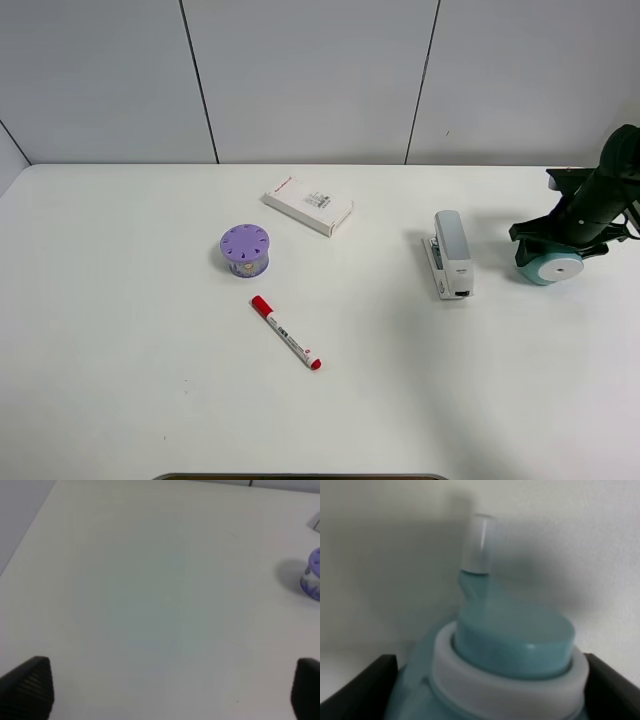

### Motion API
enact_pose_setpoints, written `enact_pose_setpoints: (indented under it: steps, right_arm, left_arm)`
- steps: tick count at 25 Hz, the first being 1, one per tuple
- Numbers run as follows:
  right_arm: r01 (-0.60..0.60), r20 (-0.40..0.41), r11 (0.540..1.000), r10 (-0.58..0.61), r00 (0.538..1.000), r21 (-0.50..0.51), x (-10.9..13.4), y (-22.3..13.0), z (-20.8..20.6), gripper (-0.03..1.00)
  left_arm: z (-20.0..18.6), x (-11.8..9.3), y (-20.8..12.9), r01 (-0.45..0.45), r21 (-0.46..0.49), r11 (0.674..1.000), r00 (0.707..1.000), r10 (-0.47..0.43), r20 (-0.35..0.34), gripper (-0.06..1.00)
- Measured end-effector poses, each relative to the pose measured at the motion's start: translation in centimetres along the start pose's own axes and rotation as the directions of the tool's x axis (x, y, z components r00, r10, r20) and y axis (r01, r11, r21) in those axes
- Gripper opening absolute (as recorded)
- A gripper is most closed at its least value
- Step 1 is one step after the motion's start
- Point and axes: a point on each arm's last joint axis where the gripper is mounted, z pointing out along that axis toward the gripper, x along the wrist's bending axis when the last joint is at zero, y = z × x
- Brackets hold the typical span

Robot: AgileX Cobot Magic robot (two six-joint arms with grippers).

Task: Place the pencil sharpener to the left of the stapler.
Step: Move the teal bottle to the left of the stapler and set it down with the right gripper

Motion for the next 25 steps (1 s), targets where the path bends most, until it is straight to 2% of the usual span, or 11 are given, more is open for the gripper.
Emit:
enact_pose_setpoints:
  steps: [11,18,25]
  right_arm:
    - [-0.016,0.0,1.0,0.016,1.0,-0.009,0.1,0.0,-1.0,0.68]
    - [-0.022,0.011,0.996,0.023,1.0,-0.087,0.2,0.4,-4.7,0.68]
    - [-0.054,-0.012,0.986,0.052,0.999,-0.156,0.7,0.4,-8.7,0.68]
  left_arm:
    - [0.0,0.0,0.0,0.0,0.0,1.0,1.0,0.0,0.0,0.95]
    - [0.0,0.0,0.0,0.0,0.0,1.0,1.0,0.0,0.0,0.95]
    - [0.0,0.0,0.0,0.0,0.0,1.0,1.0,0.0,0.0,0.95]
